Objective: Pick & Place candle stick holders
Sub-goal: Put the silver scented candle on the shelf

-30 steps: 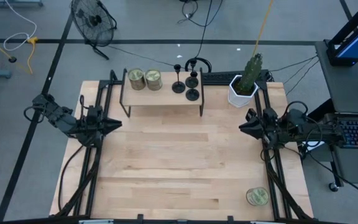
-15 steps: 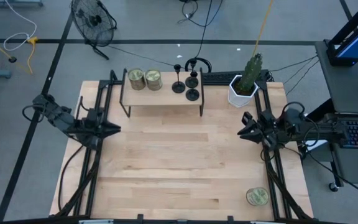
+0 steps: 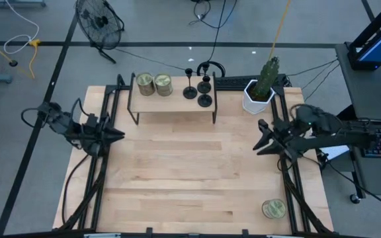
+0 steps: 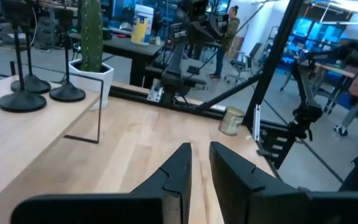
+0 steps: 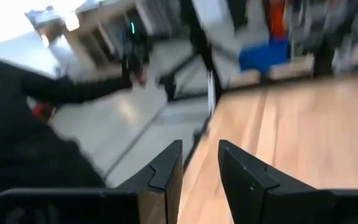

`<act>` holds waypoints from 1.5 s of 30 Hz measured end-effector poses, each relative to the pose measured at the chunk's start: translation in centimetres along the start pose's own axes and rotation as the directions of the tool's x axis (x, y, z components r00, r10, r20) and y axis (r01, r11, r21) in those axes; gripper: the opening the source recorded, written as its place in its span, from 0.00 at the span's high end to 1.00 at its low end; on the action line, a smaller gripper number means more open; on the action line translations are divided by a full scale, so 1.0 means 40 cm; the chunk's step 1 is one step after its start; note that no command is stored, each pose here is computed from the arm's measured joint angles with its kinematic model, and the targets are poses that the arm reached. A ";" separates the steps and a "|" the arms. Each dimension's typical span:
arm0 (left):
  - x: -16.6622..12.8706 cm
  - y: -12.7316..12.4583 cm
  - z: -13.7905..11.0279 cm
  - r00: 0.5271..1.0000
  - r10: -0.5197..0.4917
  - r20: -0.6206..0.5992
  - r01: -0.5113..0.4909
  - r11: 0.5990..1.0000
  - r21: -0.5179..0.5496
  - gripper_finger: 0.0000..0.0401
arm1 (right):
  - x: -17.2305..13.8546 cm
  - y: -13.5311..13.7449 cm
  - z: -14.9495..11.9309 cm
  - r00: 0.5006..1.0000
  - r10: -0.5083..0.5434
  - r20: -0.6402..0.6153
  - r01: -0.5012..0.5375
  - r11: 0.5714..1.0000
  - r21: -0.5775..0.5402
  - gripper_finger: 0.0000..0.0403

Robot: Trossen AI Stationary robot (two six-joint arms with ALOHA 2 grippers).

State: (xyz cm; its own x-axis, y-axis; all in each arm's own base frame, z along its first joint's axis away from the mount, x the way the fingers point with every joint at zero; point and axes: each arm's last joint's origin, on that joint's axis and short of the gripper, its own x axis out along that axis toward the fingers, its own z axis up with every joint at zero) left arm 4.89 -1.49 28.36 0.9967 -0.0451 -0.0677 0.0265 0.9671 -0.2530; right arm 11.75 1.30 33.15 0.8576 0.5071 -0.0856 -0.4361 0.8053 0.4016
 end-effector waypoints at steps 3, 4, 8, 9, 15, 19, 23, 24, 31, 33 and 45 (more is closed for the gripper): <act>0.011 0.001 -0.028 1.000 -0.006 0.015 0.006 1.000 0.003 0.84 | 0.002 0.007 0.010 0.989 0.004 -0.149 0.008 0.997 0.082 0.76; 0.014 0.002 -0.037 1.000 -0.010 0.022 0.010 1.000 -0.005 0.84 | 0.002 0.008 0.012 0.980 0.008 -0.197 0.015 0.993 0.114 0.76; 0.028 0.004 -0.080 0.998 -0.042 0.038 0.043 0.999 -0.020 0.84 | 0.001 0.017 0.020 0.944 0.042 -0.328 0.029 0.978 0.209 0.75; 0.030 0.004 -0.086 0.998 -0.051 0.047 0.052 0.998 -0.026 0.84 | 0.000 0.019 0.023 0.937 0.057 -0.346 0.026 0.973 0.231 0.75; 0.033 0.009 -0.110 0.997 -0.060 0.046 0.060 0.998 -0.003 0.84 | 0.003 0.038 0.012 0.878 0.163 -0.451 0.027 0.923 0.385 0.75; 0.033 0.008 -0.106 0.996 -0.066 0.059 0.063 0.997 0.043 0.84 | 0.006 0.055 -0.013 0.815 0.216 -0.537 0.084 0.873 0.480 0.75; 0.033 0.008 -0.107 0.996 -0.066 0.057 0.062 0.996 0.062 0.84 | 0.017 0.077 -0.035 0.737 0.283 -0.614 0.149 0.818 0.556 0.75; 0.033 0.008 -0.107 0.996 -0.066 0.057 0.062 0.996 0.064 0.84 | 0.022 0.083 -0.039 0.718 0.301 -0.627 0.159 0.806 0.570 0.75; 0.033 0.008 -0.109 0.997 -0.067 0.045 0.064 0.995 0.070 0.84 | 0.062 0.128 -0.075 0.583 0.366 -0.725 0.281 0.747 0.603 0.75; 0.033 0.008 -0.110 0.997 -0.067 0.044 0.064 0.995 0.071 0.84 | 0.070 0.139 -0.084 0.556 0.366 -0.746 0.322 0.733 0.599 0.75; 0.033 0.008 -0.111 0.997 -0.067 0.039 0.064 0.994 0.085 0.84 | 0.087 0.186 -0.117 0.558 0.221 -0.800 0.597 0.562 0.572 0.75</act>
State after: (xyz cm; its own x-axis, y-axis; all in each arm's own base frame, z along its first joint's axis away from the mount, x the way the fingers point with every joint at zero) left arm 5.90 -2.34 23.90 0.9949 -0.1001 -0.0126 0.0964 0.9801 -0.1737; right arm 10.21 10.49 31.57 0.1642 0.7066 -0.6883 0.4227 0.5801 0.6963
